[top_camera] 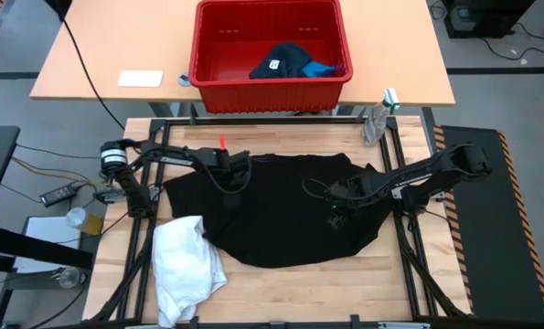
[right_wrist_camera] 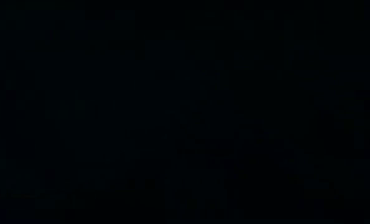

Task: Fold Laundry from Bin
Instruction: Fold the black shirt

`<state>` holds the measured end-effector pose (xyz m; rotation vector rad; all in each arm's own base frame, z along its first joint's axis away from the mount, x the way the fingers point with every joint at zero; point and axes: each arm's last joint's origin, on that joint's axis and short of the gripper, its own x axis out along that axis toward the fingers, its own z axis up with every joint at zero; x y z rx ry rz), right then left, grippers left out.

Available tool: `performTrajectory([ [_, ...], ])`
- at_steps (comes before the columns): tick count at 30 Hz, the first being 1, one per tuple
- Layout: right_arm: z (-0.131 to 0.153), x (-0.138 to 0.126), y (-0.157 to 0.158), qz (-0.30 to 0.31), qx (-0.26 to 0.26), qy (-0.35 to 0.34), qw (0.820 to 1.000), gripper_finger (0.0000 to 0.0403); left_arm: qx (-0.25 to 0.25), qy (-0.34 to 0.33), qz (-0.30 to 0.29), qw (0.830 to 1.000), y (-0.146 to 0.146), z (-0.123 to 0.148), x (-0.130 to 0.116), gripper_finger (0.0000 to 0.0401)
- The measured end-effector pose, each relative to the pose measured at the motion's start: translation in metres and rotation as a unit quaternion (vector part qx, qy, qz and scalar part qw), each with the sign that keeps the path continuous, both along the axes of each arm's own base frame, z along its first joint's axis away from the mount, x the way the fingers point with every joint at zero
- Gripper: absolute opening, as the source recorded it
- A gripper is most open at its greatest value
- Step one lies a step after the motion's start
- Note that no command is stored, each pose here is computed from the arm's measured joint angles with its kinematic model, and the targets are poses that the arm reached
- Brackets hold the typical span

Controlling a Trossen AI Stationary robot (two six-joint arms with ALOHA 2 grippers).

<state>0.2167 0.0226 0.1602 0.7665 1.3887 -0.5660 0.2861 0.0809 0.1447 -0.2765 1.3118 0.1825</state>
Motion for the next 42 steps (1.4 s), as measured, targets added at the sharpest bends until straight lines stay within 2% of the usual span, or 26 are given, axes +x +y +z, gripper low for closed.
performTrajectory([
  [4, -0.011, 0.002, 0.016, 0.022, 0.030, 0.027, 0.999, 0.0171, 0.033, -0.011, -0.002, 0.999, 0.008, -0.004, 0.004, 0.0171],
  [11, -0.023, 0.017, 0.053, 0.034, 0.133, 0.020, 0.990, 0.0169, 0.136, -0.099, -0.024, 0.985, 0.019, 0.000, 0.023, 0.0171],
  [14, -0.015, 0.031, 0.068, 0.042, 0.180, 0.002, 0.983, 0.0169, 0.159, -0.128, -0.017, 0.979, 0.025, -0.002, 0.031, 0.0171],
  [17, 0.001, 0.049, 0.082, 0.079, 0.256, -0.036, 0.963, 0.0169, 0.170, -0.152, -0.006, 0.974, 0.033, -0.001, 0.034, 0.0171],
  [20, 0.022, 0.058, 0.087, 0.107, 0.288, -0.052, 0.950, 0.0169, 0.174, -0.157, -0.004, 0.972, 0.036, 0.018, 0.036, 0.0171],
  [22, 0.042, 0.059, 0.081, 0.109, 0.265, -0.080, 0.955, 0.0169, 0.181, -0.161, -0.018, 0.970, 0.034, 0.040, 0.035, 0.0171],
  [24, 0.056, 0.059, 0.068, 0.101, 0.203, -0.108, 0.968, 0.0169, 0.183, -0.163, -0.029, 0.969, 0.028, 0.060, 0.032, 0.0171],
  [26, 0.063, 0.058, 0.052, 0.100, 0.126, -0.139, 0.977, 0.0169, 0.160, -0.176, -0.037, 0.971, 0.018, 0.074, 0.027, 0.0171],
  [28, 0.064, 0.061, 0.031, 0.101, 0.076, -0.162, 0.979, 0.0169, 0.104, -0.205, -0.042, 0.972, 0.004, 0.084, 0.022, 0.0171],
  [31, 0.051, 0.067, -0.006, 0.097, 0.045, -0.169, 0.980, 0.0169, 0.018, -0.227, -0.050, 0.972, -0.026, 0.086, 0.014, 0.0171],
  [34, 0.041, 0.072, -0.044, 0.091, 0.009, -0.172, 0.981, 0.0169, -0.040, -0.210, -0.045, 0.976, -0.063, 0.079, 0.007, 0.0171],
  [37, 0.038, 0.065, -0.074, 0.068, 0.000, -0.153, 0.986, 0.0169, -0.087, -0.174, -0.036, 0.980, -0.096, 0.076, 0.000, 0.0171],
  [39, 0.037, 0.058, -0.088, 0.056, -0.004, -0.133, 0.989, 0.0169, -0.084, -0.143, -0.026, 0.986, -0.111, 0.072, -0.005, 0.0171],
  [42, 0.037, 0.048, -0.098, 0.075, -0.014, -0.106, 0.991, 0.0169, -0.033, -0.117, 0.005, 0.993, -0.119, 0.064, -0.007, 0.0171],
])
